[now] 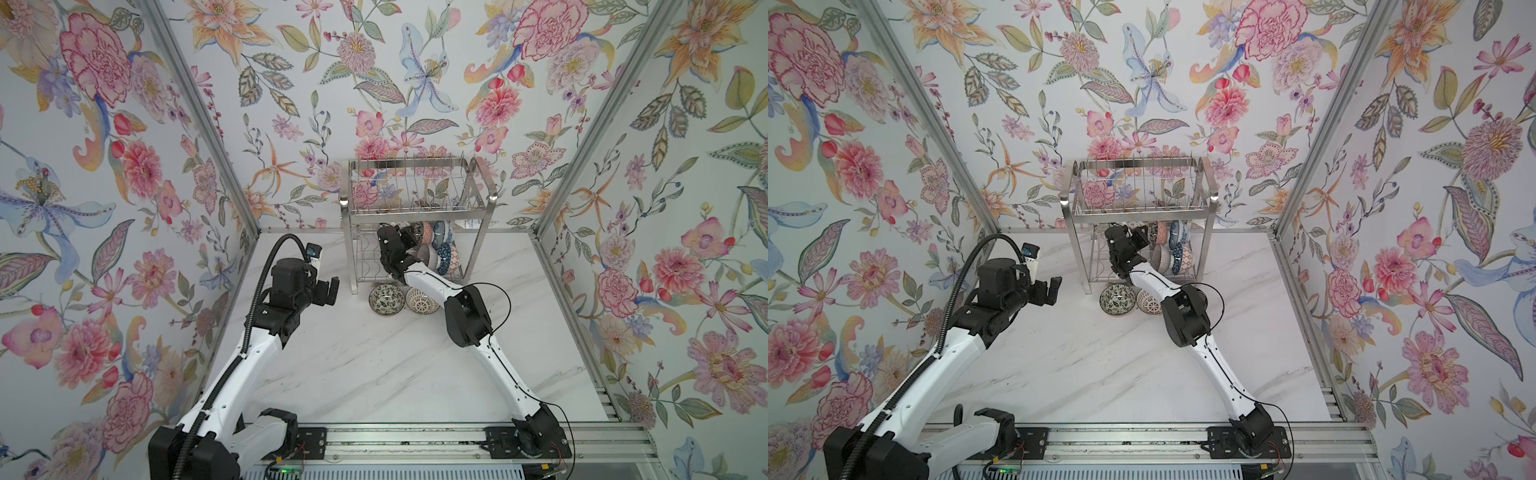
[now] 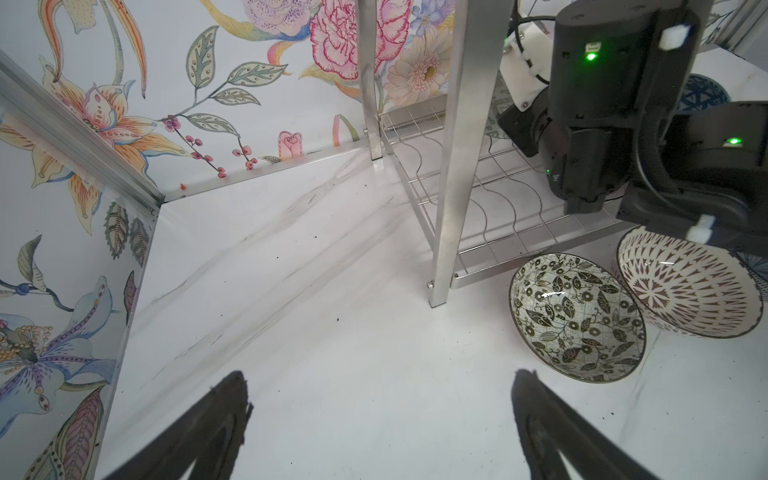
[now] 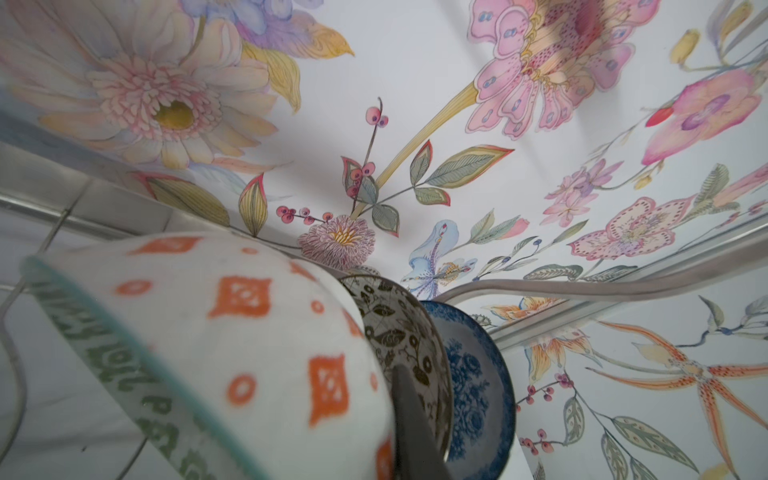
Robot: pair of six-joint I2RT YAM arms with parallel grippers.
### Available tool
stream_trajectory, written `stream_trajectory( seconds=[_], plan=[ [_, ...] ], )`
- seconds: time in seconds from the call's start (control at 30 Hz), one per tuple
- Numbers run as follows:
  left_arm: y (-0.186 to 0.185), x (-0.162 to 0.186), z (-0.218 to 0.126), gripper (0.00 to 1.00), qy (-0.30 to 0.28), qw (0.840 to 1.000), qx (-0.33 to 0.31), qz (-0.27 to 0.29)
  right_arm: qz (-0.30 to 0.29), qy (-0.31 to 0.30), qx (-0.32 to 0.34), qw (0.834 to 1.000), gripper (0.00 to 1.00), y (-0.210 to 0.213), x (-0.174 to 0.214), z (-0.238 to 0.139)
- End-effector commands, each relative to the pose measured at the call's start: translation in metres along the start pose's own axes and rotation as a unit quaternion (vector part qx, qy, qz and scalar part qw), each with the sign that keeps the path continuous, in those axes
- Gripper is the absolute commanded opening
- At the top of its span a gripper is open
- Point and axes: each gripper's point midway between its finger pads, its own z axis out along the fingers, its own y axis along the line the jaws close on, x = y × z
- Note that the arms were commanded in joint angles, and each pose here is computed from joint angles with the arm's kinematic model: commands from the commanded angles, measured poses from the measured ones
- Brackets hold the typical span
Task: Load the bowls into the dish rack
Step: 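Carry the green bowl into the rack with the right gripper while the left gripper withdraws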
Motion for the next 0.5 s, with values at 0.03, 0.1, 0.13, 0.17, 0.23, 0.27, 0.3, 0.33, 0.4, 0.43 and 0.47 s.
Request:
stream_trajectory(
  seconds=[0.03,0.1,0.13,0.17,0.23,0.27,0.3,0.33,0.4,0.43,0.47],
  plan=[
    [0.001,0.0,-0.003,0.99,-0.007,1.0,0.003,0.003,0.023,-0.005,0.028,0.999,0.0,-0.014,-0.009,0.005],
    [0.001,0.0,-0.003,0.99,-0.007,1.0,0.005,0.002,0.025,-0.004,0.024,0.999,0.0,-0.009,-0.006,0.005],
    [0.0,0.0,-0.003,0.99,-0.008,1.0,0.006,0.002,0.028,-0.002,0.02,0.999,0.0,-0.007,-0.004,0.006],
    [0.0,0.0,-0.002,0.99,-0.008,1.0,0.006,0.002,0.028,-0.003,0.016,0.999,0.0,-0.004,-0.003,0.006],
    [0.0,0.0,-0.002,0.99,-0.007,1.0,0.006,0.001,0.029,0.006,0.023,0.999,0.0,-0.011,0.008,0.022],
    [0.0,0.0,-0.002,0.99,-0.008,1.0,0.007,0.001,0.028,0.006,0.022,0.999,0.0,-0.01,0.008,0.023],
    [0.0,0.0,-0.002,0.99,-0.007,1.0,0.007,0.001,0.027,0.006,0.022,0.999,0.0,-0.009,0.009,0.024],
    [0.0,0.0,-0.002,0.99,-0.008,1.0,0.008,0.0,0.026,0.006,0.023,0.999,0.0,-0.008,0.01,0.025],
    [0.0,0.0,-0.001,0.99,-0.007,1.0,0.008,-0.001,0.028,0.009,0.024,0.999,0.0,-0.01,0.012,0.028],
    [0.0,0.0,-0.002,0.99,-0.007,1.0,0.009,0.0,0.026,0.011,0.022,0.999,0.0,-0.008,0.015,0.029],
    [0.0,0.0,-0.001,0.99,-0.008,1.0,0.009,0.0,0.024,0.013,0.022,0.999,0.0,-0.007,0.017,0.03]
  ],
)
